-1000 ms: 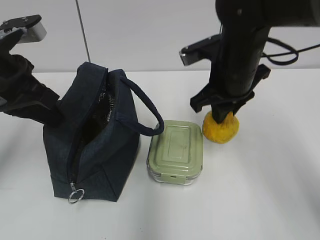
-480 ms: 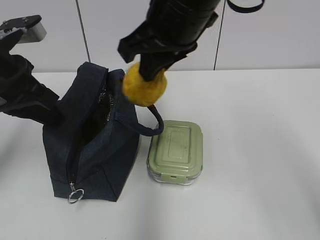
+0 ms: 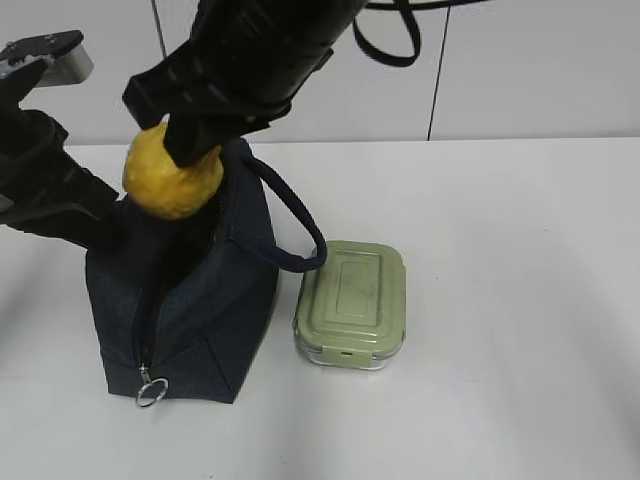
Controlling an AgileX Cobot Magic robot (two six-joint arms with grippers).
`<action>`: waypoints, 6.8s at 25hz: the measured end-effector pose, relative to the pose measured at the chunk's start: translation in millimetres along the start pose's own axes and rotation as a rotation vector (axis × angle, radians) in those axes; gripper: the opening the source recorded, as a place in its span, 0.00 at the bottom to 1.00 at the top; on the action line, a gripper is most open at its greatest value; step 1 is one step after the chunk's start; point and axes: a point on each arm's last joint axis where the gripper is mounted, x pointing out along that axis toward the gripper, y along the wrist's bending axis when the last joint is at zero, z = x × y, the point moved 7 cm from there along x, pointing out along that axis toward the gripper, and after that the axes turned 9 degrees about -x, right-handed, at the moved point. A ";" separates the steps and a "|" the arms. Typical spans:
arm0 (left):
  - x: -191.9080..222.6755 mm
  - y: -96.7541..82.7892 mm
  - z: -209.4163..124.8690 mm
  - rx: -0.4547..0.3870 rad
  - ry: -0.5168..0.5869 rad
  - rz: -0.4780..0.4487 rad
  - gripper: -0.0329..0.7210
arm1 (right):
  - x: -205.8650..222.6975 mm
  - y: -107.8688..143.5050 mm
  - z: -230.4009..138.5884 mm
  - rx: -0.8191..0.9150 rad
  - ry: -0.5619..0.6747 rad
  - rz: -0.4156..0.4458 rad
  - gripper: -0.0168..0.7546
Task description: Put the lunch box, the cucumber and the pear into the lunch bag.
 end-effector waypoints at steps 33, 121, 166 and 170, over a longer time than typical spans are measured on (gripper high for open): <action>0.0 0.3 -0.1 0.001 0.000 0.002 0.05 | -1.9 -39.5 -35.2 0.099 0.016 -0.110 0.68; 0.0 0.3 0.1 0.001 0.000 0.002 0.05 | 81.2 -127.6 -237.3 0.948 -0.146 0.325 0.78; 0.0 0.4 -0.1 0.002 0.001 0.003 0.05 | -59.8 -135.2 -145.1 0.664 -0.411 0.269 0.43; 0.0 0.4 -0.1 0.002 0.001 0.003 0.05 | -59.0 -120.0 -123.3 0.636 -0.412 0.310 0.43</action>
